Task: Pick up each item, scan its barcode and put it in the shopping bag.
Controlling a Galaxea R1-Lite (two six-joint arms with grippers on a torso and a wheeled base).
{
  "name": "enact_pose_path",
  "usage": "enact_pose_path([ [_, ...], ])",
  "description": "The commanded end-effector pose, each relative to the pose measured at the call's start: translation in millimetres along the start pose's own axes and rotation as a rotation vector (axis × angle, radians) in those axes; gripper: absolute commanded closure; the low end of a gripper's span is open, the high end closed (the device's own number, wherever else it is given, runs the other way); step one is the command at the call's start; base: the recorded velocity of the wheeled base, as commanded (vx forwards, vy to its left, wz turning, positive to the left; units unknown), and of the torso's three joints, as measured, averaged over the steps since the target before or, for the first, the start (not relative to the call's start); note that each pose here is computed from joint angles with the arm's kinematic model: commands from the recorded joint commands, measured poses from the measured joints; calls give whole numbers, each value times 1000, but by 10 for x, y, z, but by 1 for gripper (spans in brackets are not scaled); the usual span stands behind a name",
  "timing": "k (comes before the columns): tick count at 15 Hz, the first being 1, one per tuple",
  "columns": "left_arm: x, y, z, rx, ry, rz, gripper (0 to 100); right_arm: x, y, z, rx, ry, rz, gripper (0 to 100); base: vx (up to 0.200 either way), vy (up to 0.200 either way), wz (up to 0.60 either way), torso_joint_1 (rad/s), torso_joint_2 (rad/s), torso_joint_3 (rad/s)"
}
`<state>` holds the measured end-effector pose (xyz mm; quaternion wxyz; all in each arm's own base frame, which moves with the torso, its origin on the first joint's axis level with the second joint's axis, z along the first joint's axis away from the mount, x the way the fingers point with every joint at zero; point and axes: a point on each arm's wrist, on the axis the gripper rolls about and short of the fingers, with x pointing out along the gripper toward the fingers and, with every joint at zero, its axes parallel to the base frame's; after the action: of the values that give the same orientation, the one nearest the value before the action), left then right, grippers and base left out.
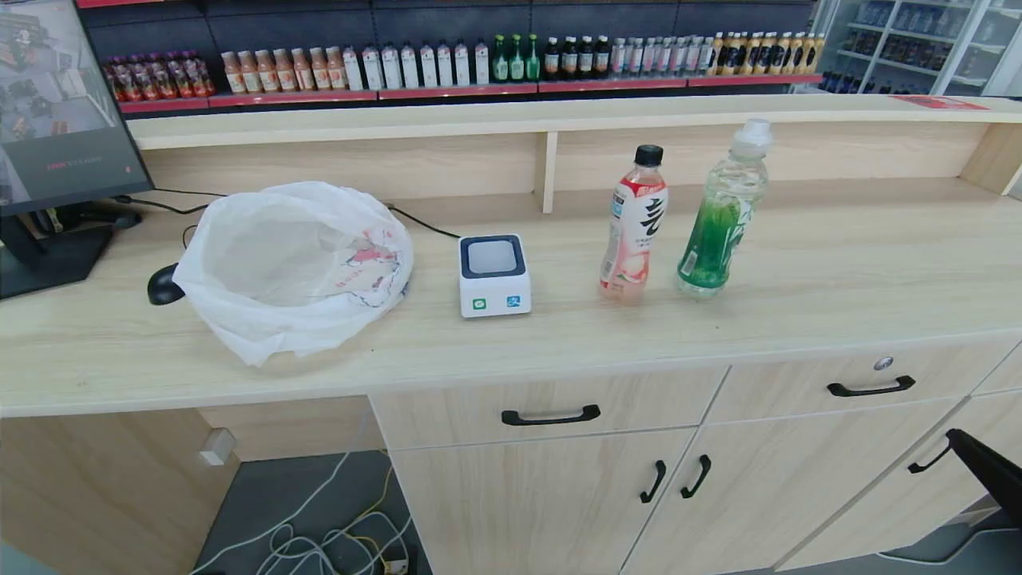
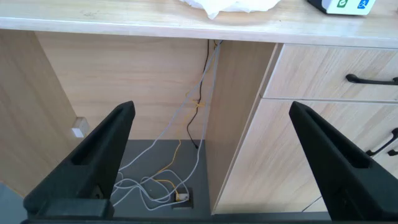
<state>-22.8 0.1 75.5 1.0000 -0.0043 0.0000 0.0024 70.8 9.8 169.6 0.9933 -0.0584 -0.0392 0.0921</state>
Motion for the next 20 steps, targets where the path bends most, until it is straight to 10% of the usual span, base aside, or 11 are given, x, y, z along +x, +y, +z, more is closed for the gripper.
enact_pose_path([
  [1,0,0,0,-1,0,1,0,496,15,-37,29,67,47,0,0,0,0,0,0,0],
  [7,0,0,0,-1,0,1,0,1499,64,-70,59,-144,56,0,0,0,0,0,0,0],
  [20,0,0,0,1,0,1,0,2378,596,-58,106,-142,72,0,0,0,0,0,0,0],
])
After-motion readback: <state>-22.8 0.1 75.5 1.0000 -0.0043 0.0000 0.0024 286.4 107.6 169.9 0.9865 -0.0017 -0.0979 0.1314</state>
